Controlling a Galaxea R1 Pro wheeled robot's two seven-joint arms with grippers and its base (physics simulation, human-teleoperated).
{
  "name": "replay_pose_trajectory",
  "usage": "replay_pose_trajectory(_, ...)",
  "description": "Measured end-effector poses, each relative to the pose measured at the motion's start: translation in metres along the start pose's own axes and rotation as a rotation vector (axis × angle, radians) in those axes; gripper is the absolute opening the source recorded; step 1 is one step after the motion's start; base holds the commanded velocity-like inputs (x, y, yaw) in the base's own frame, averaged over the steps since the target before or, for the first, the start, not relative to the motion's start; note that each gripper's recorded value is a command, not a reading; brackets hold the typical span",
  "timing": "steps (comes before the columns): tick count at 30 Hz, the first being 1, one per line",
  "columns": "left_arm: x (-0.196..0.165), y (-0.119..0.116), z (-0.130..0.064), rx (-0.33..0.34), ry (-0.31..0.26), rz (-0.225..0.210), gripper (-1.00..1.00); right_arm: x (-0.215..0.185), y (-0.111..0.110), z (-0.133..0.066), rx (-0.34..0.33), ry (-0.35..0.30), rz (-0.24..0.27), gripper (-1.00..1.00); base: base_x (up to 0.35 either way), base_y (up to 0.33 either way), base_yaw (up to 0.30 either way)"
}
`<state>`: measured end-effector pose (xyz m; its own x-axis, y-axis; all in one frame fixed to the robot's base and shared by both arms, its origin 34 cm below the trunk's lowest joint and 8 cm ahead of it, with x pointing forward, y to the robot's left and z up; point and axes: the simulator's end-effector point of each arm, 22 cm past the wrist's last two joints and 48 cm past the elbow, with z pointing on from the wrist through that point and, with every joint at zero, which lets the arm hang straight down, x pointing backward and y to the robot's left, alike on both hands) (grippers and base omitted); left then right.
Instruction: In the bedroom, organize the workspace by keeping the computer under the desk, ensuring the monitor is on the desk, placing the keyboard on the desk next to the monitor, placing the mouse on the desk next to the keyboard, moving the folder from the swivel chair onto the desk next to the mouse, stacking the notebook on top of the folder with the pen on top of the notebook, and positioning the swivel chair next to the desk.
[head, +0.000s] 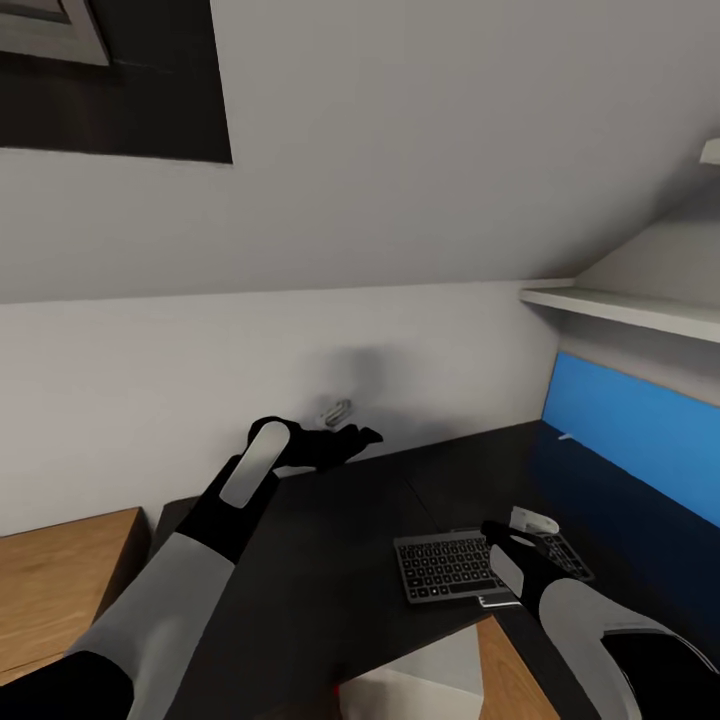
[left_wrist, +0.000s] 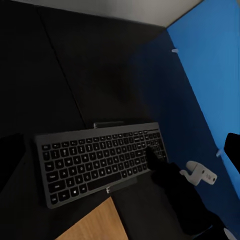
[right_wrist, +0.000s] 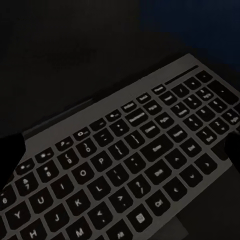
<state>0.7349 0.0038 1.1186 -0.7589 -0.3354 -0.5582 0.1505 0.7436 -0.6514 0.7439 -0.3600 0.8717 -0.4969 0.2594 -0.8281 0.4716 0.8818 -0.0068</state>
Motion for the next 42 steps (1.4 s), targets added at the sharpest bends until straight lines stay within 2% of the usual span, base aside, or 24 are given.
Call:
replay_pose_trajectory(6, -0.004, 0.005, -0.001, 0.003, -0.017, 0.009, 1.00, 0.005, 0.001, 0.005, -0.001, 0.000, 0.000, 1.00, 0.000, 0.000, 0.000)
replay_pose_trajectory(24, 0.012, 0.024, 0.012, 0.004, -0.011, 0.005, 1.00, 0.022, 0.002, 0.020, 0.001, 0.000, -0.001, 1.00, 0.000, 0.000, 0.000)
replay_pose_trajectory(42, 0.024, 0.032, 0.022, 0.024, -0.023, 0.013, 1.00, 0.042, 0.003, 0.035, 0.001, 0.002, 0.000, 1.00, 0.000, 0.000, 0.000)
